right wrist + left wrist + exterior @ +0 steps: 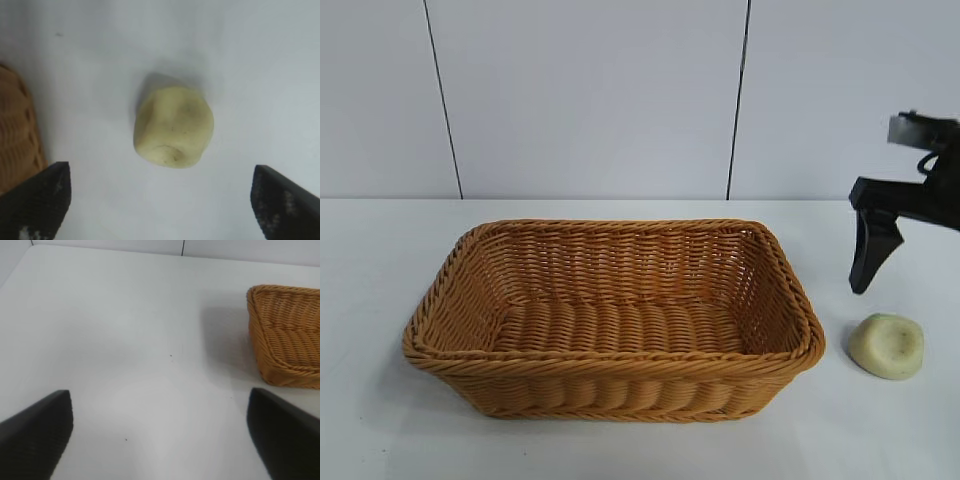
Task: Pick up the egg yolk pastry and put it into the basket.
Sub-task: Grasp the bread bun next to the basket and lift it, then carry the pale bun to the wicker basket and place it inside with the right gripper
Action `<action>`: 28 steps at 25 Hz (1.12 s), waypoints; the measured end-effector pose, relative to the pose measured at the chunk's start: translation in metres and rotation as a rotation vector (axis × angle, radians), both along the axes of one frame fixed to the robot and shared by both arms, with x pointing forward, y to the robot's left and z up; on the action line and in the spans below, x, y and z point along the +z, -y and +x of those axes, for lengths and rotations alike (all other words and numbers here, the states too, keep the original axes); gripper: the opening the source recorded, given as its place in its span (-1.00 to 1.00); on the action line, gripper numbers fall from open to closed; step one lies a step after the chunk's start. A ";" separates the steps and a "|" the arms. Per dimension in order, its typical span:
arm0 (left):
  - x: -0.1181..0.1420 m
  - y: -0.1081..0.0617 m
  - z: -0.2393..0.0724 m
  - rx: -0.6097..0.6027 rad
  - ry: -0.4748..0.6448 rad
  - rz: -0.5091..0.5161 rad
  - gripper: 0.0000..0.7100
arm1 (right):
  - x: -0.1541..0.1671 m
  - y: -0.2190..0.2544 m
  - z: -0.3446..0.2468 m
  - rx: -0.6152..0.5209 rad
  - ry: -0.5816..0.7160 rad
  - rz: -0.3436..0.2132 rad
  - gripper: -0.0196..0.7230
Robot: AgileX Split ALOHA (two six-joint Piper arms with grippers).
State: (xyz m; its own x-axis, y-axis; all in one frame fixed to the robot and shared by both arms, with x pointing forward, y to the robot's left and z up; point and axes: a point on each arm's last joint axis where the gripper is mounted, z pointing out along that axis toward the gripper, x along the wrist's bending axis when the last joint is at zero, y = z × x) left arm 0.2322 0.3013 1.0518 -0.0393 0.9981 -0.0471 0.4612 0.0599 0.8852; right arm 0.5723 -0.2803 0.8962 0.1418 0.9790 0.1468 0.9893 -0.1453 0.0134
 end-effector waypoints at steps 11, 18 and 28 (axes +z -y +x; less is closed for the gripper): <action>0.000 0.000 0.000 0.000 -0.001 0.000 0.91 | 0.000 0.000 0.000 0.001 -0.002 0.001 -0.52; 0.000 0.000 0.000 0.000 -0.001 0.000 0.91 | 0.026 0.000 -0.003 0.025 0.055 0.003 -0.57; 0.000 0.000 0.000 0.000 -0.002 0.000 0.91 | 0.113 -0.001 -0.028 0.033 0.264 0.020 -0.57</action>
State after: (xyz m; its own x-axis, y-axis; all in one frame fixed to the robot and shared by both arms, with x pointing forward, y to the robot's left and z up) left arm 0.2321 0.3013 1.0516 -0.0394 0.9981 -0.0471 0.4628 0.0600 0.8844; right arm 0.5443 -0.2789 1.0091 0.0642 0.9789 0.1942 0.9562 -0.1160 0.2689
